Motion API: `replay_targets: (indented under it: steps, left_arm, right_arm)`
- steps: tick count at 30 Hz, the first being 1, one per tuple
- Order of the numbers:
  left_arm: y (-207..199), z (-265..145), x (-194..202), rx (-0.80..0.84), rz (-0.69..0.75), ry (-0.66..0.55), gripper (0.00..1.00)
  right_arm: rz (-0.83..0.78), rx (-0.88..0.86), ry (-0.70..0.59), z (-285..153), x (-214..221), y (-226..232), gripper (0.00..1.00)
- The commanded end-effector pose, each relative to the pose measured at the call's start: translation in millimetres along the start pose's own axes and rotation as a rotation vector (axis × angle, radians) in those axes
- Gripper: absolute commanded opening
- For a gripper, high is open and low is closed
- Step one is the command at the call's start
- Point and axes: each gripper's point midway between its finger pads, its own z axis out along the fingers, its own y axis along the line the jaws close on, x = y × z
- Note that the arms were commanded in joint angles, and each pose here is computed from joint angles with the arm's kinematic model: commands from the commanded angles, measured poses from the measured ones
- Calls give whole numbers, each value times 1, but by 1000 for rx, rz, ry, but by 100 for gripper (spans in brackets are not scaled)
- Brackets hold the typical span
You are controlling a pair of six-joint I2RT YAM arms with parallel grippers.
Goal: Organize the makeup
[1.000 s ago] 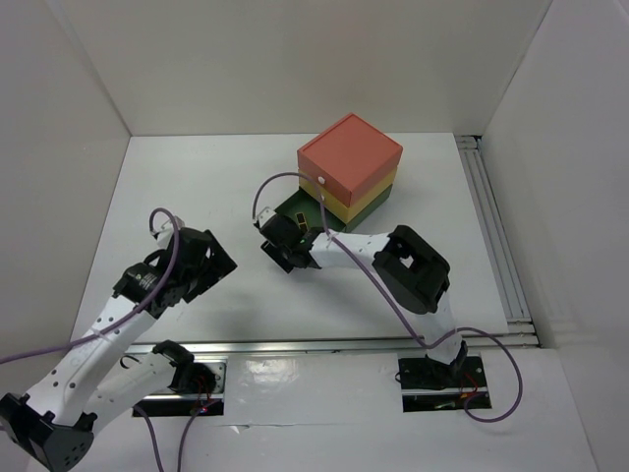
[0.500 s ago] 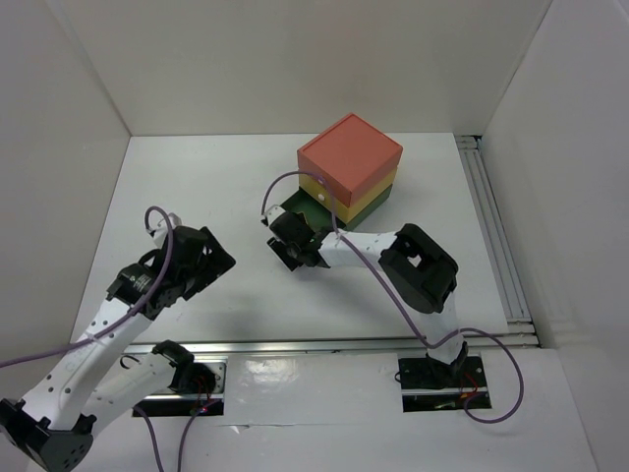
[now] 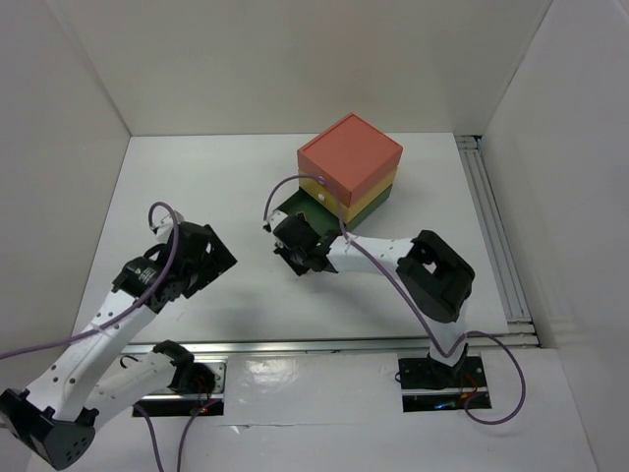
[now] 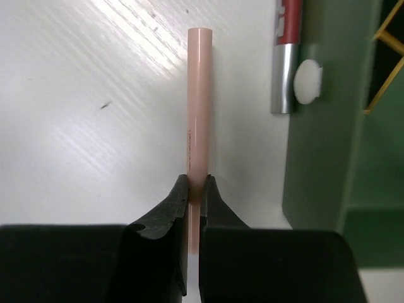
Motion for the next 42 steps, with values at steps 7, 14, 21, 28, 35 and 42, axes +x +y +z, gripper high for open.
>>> replay_targets:
  steps: [7, 14, 21, 28, 35, 42]
  left_arm:
    - [-30, 26, -4, -2, -9, 21, 100]
    - [-54, 59, 1, 4, -59, 60, 96]
    - [-84, 97, 5, -23, -73, 108, 90]
    - [-102, 139, 18, -42, -78, 161, 83]
    - [-118, 192, 31, -91, -111, 194, 77]
    - [-108, 226, 43, -173, -146, 192, 77]
  right_arm:
    - [14, 174, -307, -93, -114, -59, 0]
    - [38, 285, -179, -57, -83, -108, 12]
    - [66, 287, -198, -61, -90, -116, 52]
    - [90, 239, -300, -103, -117, -113, 63]
    - [163, 199, -501, -179, -151, -116, 65]
    - [178, 227, -522, -194, -146, -125, 66]
